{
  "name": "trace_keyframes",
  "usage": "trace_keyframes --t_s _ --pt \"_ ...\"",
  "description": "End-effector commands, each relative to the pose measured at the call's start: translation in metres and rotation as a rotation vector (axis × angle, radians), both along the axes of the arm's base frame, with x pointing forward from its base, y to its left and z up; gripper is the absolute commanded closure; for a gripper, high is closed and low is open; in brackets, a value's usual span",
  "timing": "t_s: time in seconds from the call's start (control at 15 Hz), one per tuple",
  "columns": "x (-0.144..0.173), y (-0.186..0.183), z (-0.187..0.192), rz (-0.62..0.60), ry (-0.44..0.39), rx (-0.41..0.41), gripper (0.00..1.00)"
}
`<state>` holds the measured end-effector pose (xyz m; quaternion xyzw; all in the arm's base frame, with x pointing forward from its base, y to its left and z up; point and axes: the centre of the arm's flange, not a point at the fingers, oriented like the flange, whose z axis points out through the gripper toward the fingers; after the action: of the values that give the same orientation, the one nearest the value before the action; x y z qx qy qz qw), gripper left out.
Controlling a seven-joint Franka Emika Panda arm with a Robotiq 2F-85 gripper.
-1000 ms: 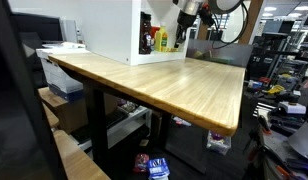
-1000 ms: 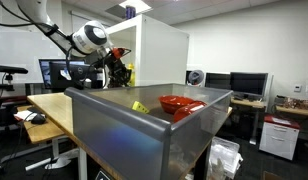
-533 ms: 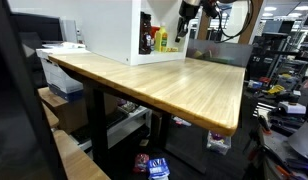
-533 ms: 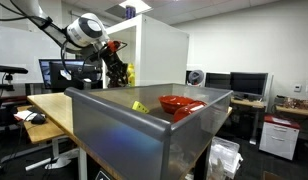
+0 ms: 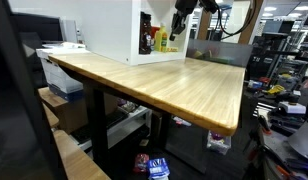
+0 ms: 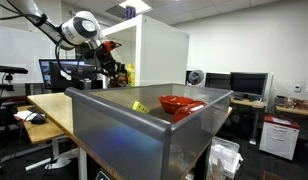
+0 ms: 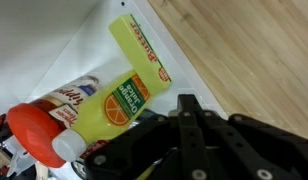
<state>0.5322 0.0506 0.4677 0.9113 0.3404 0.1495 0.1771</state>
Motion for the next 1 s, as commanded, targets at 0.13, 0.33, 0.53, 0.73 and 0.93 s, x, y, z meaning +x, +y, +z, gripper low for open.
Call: trace_keyframes --t_s 0.13,0.33,0.53,0.73,0.93 --pt "0.02 0.012 -0.003 0.045 -0.002 -0.007 1.0" --pt "0.035 0.013 -0.007 0.051 -0.005 -0.007 1.0" --pt "0.048 0.012 -0.011 0.048 -0.009 -0.002 0.74" --pt "0.058 0.013 -0.016 0.049 -0.028 0.002 0.6" --pt "0.067 0.016 -0.019 0.063 -0.051 0.006 0.45"
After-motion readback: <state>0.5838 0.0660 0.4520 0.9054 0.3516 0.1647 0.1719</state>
